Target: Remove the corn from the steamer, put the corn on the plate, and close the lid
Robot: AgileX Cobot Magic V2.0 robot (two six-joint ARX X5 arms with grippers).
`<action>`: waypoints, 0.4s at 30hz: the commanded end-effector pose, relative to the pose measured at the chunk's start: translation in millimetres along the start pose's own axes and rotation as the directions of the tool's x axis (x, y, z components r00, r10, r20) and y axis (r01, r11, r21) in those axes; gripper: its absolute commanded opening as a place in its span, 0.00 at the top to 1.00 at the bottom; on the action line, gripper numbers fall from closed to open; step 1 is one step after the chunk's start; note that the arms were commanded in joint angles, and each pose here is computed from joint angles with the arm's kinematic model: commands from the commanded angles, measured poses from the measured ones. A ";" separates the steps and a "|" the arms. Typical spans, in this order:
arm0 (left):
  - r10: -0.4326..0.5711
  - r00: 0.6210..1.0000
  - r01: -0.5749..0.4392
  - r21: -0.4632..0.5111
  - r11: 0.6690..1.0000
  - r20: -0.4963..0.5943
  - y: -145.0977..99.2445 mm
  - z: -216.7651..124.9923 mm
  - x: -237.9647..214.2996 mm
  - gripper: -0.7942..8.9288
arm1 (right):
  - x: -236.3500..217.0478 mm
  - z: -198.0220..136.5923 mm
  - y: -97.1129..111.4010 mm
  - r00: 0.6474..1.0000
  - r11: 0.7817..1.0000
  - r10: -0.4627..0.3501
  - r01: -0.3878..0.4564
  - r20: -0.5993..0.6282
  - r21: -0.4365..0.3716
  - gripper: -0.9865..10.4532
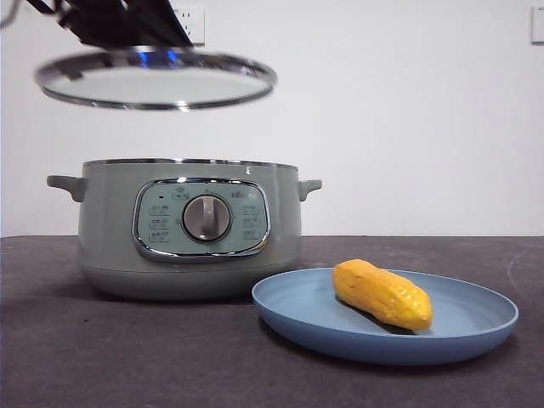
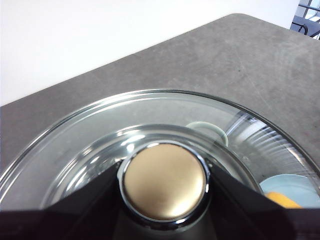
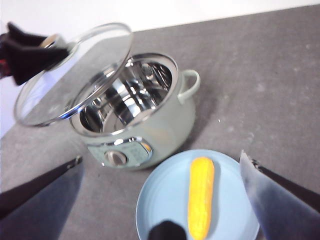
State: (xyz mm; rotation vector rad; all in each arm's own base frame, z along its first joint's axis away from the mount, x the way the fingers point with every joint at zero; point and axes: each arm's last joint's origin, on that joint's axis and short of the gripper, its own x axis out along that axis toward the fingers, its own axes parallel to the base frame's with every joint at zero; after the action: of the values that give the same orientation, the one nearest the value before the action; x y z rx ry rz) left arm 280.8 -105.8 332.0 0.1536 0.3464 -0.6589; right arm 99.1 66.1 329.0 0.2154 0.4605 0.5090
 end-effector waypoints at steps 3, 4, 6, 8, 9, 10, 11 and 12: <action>-0.024 0.999 0.024 0.022 0.999 0.020 -1.5 -2.9 26.2 0.93 | 0.4 -4.6 -1.5 1.000 1.000 -0.010 0.010 -0.025 0.002 0.42; -0.023 0.999 0.023 0.024 0.999 0.023 -2.2 -3.9 30.4 0.93 | 0.4 -4.8 -1.5 1.000 1.000 -0.010 0.010 -0.028 0.002 0.42; -0.012 0.999 0.011 0.032 0.999 0.030 -4.4 -4.8 37.7 0.93 | 0.5 -5.2 -1.6 0.999 1.000 -0.011 0.011 -0.032 0.009 0.42; 0.000 0.999 -0.001 0.039 0.999 0.042 -5.7 -4.7 41.8 0.93 | 1.1 -6.0 -1.8 0.999 1.000 -0.010 0.010 -0.044 0.010 0.42; 0.002 0.999 -0.004 0.041 0.999 0.051 -5.5 -4.2 42.8 0.93 | 1.1 -6.6 -2.0 0.999 1.000 -0.012 0.013 -0.051 0.010 0.42; 0.006 0.998 -0.009 0.042 0.999 0.056 -5.1 -4.0 43.7 0.93 | 1.0 -7.2 -2.2 0.998 1.000 -0.014 0.014 -0.057 0.009 0.42; 0.013 0.998 -0.016 0.044 0.999 0.063 -4.5 -4.1 45.5 0.93 | 0.9 -7.8 -2.4 0.998 1.000 -0.016 0.016 -0.062 0.009 0.42; 0.026 0.998 -0.029 0.044 0.999 0.066 -3.9 -4.3 46.7 0.93 | 0.9 -8.2 -2.5 0.998 1.000 -0.017 0.018 -0.067 0.009 0.42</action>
State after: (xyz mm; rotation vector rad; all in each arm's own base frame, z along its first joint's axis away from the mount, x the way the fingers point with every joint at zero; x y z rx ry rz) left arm 310.1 -133.5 302.0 0.1765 0.3310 -0.6514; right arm 96.5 64.5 323.5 0.2001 0.5206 0.4977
